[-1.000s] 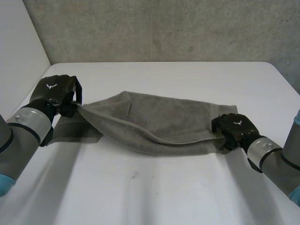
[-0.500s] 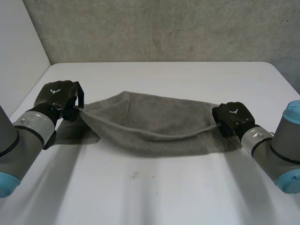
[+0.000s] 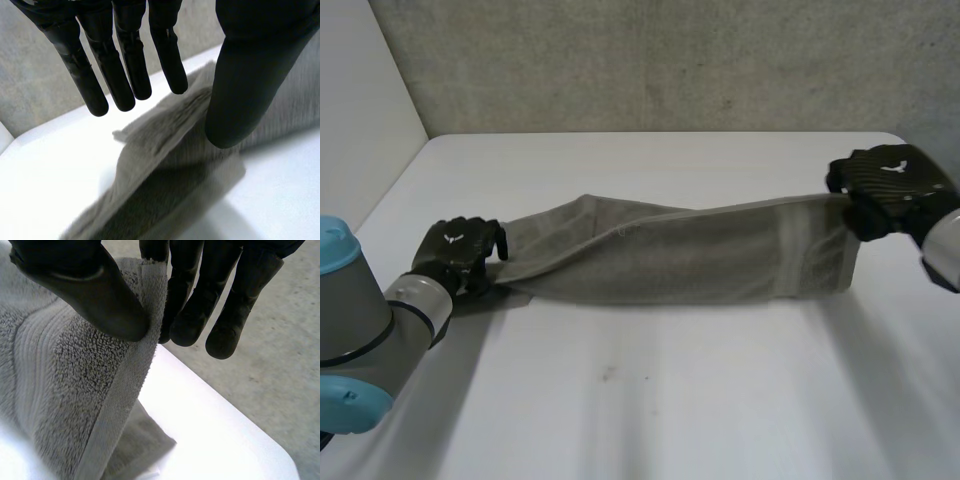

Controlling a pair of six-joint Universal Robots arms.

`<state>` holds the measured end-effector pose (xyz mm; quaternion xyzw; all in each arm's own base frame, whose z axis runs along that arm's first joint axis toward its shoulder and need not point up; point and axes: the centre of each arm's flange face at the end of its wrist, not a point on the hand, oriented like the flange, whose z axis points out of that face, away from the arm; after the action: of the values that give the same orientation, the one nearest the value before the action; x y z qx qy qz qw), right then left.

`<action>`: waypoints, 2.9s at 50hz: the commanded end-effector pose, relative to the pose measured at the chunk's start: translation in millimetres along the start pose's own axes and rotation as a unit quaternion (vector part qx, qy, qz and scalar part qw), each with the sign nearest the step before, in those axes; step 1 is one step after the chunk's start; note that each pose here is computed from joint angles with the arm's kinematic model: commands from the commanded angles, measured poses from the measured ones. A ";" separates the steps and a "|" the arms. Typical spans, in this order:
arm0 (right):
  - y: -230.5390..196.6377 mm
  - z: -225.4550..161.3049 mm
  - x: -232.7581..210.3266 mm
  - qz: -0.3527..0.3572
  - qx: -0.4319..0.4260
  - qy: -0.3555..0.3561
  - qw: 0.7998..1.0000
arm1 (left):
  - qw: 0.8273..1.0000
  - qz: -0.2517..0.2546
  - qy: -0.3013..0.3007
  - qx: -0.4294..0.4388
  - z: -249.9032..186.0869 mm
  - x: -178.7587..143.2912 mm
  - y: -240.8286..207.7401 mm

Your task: Fold the towel.

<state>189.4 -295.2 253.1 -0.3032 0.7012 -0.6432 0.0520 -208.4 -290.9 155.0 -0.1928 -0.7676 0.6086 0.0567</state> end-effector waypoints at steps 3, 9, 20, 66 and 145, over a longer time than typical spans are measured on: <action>-3.3 -17.2 28.8 0.002 -0.002 0.027 1.000 | 0.997 0.066 0.002 -0.029 5.2 -0.7 19.0; 4.7 -20.0 33.4 0.010 -0.011 0.028 1.000 | 0.997 0.073 0.000 -0.033 4.3 -1.3 22.0; 0.2 -23.5 33.5 0.007 -0.005 0.029 1.000 | 0.997 0.076 -0.034 0.001 1.4 -18.2 4.1; -146.5 83.4 78.8 -0.150 0.151 0.114 0.970 | 0.942 0.126 -0.044 0.309 42.0 -50.1 -250.1; 54.9 93.6 37.7 -0.053 -0.149 -0.050 0.986 | 0.993 0.111 0.034 0.000 85.2 -36.9 -9.2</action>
<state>172.1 -373.4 205.8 -0.3991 0.7837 -0.4751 0.0299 -196.8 -359.6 159.9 -0.2993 -0.7403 0.6015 0.0219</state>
